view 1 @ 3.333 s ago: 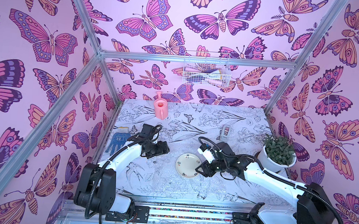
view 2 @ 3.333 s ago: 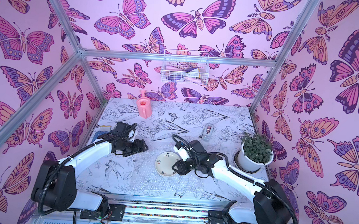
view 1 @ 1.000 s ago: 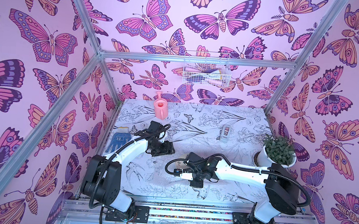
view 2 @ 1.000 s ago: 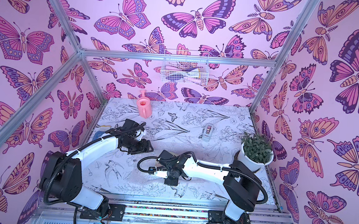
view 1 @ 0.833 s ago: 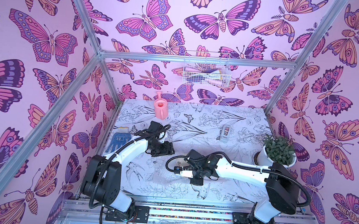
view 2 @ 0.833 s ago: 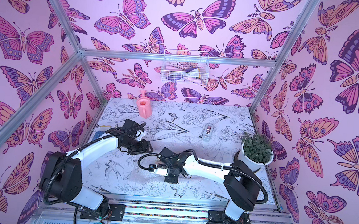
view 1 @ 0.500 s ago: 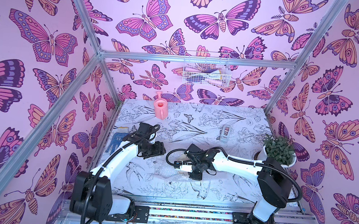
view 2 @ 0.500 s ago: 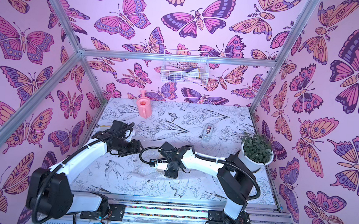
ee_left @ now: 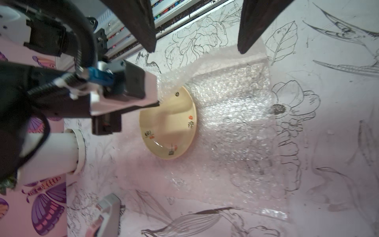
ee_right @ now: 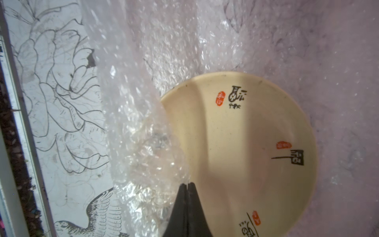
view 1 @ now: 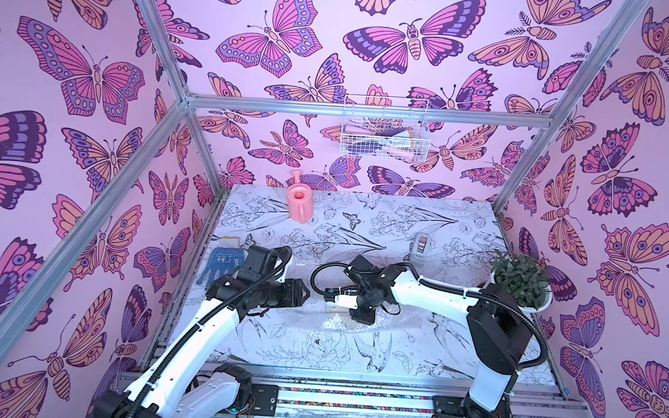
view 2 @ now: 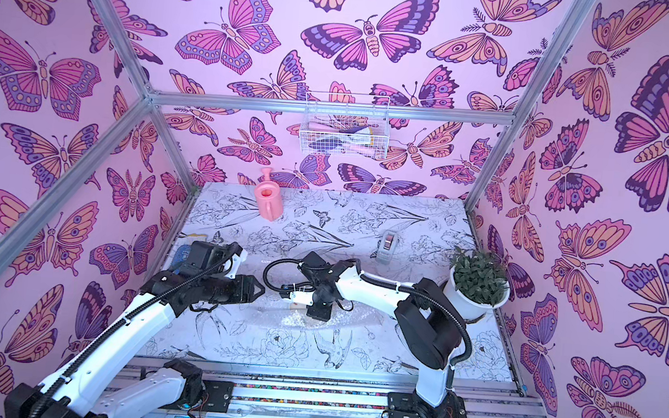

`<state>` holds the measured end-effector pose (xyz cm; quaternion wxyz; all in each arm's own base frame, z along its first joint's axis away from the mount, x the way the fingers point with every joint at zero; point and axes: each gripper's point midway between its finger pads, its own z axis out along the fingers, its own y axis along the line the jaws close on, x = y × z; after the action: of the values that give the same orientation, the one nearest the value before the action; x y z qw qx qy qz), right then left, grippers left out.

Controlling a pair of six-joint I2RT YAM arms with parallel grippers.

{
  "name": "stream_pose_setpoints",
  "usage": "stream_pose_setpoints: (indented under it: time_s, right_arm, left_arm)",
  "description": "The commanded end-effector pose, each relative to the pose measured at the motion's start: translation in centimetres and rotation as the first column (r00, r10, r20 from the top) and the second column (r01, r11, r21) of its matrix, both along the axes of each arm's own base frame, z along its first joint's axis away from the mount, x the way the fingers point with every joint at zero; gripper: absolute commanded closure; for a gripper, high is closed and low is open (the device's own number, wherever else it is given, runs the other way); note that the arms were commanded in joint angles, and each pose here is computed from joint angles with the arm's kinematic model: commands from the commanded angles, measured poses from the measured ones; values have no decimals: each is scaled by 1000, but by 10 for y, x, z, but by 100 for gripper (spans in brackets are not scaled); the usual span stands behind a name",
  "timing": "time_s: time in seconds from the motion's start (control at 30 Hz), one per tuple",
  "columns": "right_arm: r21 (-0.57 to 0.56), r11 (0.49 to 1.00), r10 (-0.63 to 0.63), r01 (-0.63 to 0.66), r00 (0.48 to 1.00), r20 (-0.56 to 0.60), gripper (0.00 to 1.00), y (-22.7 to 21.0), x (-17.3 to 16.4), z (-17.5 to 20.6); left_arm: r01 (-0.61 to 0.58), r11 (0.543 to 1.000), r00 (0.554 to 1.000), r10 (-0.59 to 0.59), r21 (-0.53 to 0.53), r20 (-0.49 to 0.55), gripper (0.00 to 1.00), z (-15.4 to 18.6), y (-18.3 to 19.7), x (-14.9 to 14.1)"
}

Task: Wrap dinner plates in bubble wrap
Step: Wrap the plate in the bubble wrap.

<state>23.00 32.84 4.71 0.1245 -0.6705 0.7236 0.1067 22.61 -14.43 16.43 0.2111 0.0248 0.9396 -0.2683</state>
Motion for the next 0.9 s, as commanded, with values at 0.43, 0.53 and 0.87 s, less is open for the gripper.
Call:
stream_pose_setpoints:
  time_s: [0.43, 0.53, 0.87]
  right_arm:
    - [4, 996, -85, 87, 983, -161, 100, 2, 17, -19]
    - [24, 992, -118, 127, 968, -223, 100, 2, 18, -20]
    - [19, 981, -174, 191, 928, -329, 100, 1, 19, -24]
  left_arm:
    - [72, 956, 996, -85, -283, -34, 67, -16, -71, -30]
    - [66, 957, 996, -83, -283, -46, 81, -29, -81, -33]
    - [12, 966, 994, -40, -257, -104, 100, -66, -105, -11]
